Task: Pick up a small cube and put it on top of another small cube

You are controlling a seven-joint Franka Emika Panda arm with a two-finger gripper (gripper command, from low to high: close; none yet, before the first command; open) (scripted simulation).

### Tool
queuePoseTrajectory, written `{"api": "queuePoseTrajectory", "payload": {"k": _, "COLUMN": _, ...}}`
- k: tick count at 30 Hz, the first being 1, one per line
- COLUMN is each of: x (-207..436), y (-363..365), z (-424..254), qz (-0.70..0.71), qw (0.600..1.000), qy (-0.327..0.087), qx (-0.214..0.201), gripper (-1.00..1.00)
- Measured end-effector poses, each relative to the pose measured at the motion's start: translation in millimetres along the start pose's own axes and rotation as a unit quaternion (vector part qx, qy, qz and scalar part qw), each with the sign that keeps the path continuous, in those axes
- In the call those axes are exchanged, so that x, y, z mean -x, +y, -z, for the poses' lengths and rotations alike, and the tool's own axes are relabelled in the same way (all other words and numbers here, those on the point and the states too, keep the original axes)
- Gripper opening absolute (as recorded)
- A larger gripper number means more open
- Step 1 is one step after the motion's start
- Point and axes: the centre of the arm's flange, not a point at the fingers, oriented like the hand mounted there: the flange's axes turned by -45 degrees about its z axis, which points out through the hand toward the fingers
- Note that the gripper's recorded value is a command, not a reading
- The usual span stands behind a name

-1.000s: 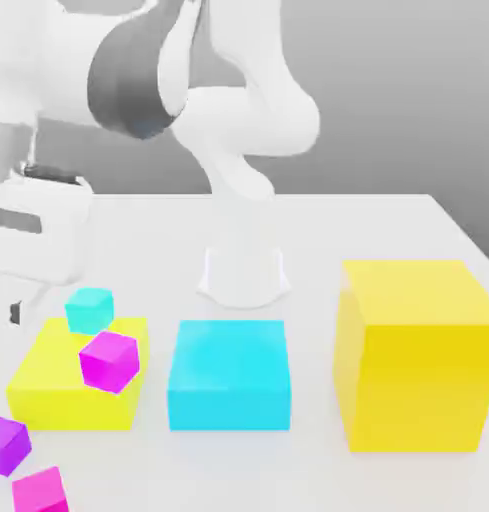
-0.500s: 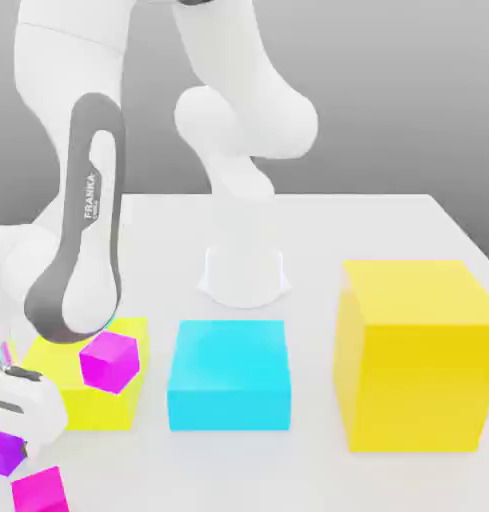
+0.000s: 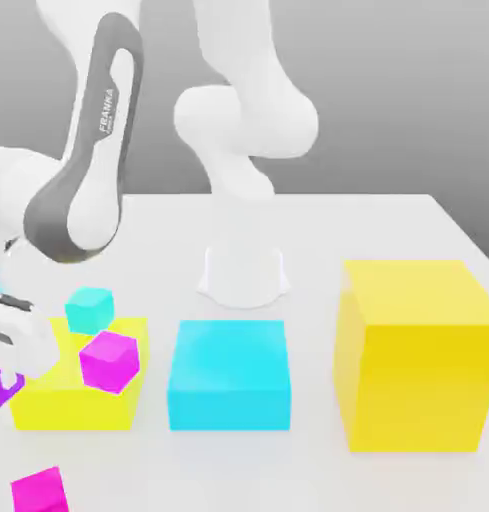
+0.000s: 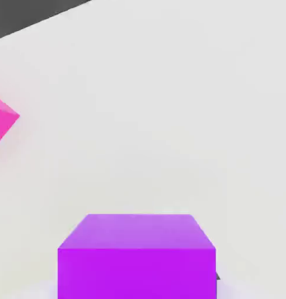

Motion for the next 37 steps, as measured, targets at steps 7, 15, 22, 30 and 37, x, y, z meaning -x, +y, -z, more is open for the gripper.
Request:
{"api": "queuePoseTrajectory", "payload": {"k": 7, "x": 59, "y": 16, "z": 45, "qz": -0.111, "qw": 0.994, "qy": 0.000, "qx": 0.008, "gripper": -1.00}}
{"api": "queuePoseTrajectory", "payload": {"k": 15, "x": 130, "y": 16, "z": 73, "qz": -0.227, "qw": 0.974, "qy": 0.000, "qx": -0.012, "gripper": -1.00}}
{"api": "queuePoseTrajectory", "payload": {"k": 22, "x": 156, "y": 9, "z": 38, "qz": -0.271, "qw": 0.962, "qy": -0.003, "qx": -0.029, "gripper": -1.00}}
{"api": "queuePoseTrajectory", "payload": {"k": 30, "x": 158, "y": 8, "z": 12, "qz": -0.272, "qw": 0.962, "qy": -0.002, "qx": -0.028, "gripper": 1.00}}
{"api": "queuePoseTrajectory", "payload": {"k": 37, "x": 157, "y": 10, "z": 59, "qz": -0.272, "qw": 0.962, "qy": -0.003, "qx": -0.027, "gripper": 1.00}}
